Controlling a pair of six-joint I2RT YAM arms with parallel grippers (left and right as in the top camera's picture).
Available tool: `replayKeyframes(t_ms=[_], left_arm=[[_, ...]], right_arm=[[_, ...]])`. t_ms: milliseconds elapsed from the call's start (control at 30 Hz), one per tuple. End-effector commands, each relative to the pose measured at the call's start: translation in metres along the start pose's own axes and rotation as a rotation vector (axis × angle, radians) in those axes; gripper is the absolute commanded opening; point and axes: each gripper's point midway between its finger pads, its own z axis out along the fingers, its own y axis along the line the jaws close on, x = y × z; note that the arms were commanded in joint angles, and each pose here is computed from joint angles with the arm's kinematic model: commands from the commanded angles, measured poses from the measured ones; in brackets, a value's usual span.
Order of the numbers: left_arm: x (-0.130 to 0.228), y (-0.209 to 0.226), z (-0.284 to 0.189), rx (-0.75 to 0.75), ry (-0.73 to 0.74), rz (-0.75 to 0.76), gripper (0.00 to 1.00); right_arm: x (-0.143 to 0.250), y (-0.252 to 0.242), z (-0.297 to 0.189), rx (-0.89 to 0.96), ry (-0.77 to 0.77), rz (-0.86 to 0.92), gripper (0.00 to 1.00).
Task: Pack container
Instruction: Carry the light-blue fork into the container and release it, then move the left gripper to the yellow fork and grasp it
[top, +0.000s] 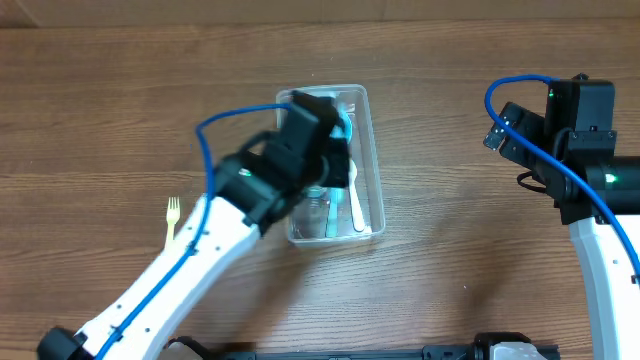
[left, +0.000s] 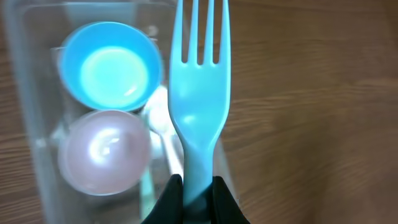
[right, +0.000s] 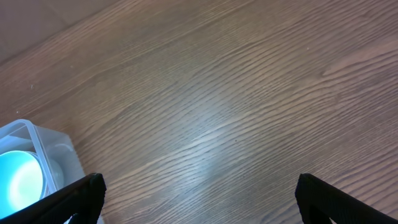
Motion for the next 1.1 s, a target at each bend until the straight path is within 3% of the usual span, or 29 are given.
replayKeyframes(t_ms=[0,133,333,367,400,433,467,633,733,867,967,1067], left_arm=[[0.017,-0.023,0.033,-0.031,0.019,0.005,0.04],[0.034,-0.018,0.071,-0.094,0.069,-0.070,0.04],[0.039,-0.010,0.075,-0.132,0.080,-0.066,0.09],[0.040,-0.009,0.075,-0.138,0.087,-0.065,0.14],[0.041,-0.008,0.074,-0.142,0.091,-0.065,0.31],[0.041,-0.006,0.073,-0.145,0.092,-0.062,0.59],[0.033,-0.002,0.064,-0.153,0.086,-0.065,0.70],[-0.021,0.019,-0.018,-0.159,-0.004,-0.008,0.74],[-0.030,0.056,-0.073,-0.258,-0.036,-0.010,0.77],[0.008,0.134,-0.145,-0.471,0.046,-0.147,0.80],[0.029,0.160,-0.161,-0.567,0.089,-0.225,0.81],[0.057,0.192,-0.155,-0.675,0.143,-0.350,1.00]], right_arm=[[-0.007,-0.001,-0.005,0.000,-0.023,0.007,1.00],[-0.007,-0.001,-0.005,0.000,-0.023,0.007,1.00],[-0.007,-0.001,-0.005,0.000,-0.023,0.007,1.00],[-0.007,-0.001,-0.005,0.000,-0.023,0.007,1.00],[-0.007,-0.001,-0.005,0.000,-0.023,0.007,1.00],[-0.007,-0.001,-0.005,0.000,-0.023,0.007,1.00],[-0.007,-0.001,-0.005,0.000,-0.023,0.007,1.00],[-0.007,-0.001,-0.005,0.000,-0.023,0.007,1.00],[-0.007,-0.001,-0.005,0.000,-0.023,0.007,1.00],[-0.007,-0.001,-0.005,0.000,-0.023,0.007,1.00],[-0.007,-0.001,-0.005,0.000,-0.023,0.007,1.00],[-0.007,-0.001,-0.005,0.000,-0.023,0.007,1.00]])
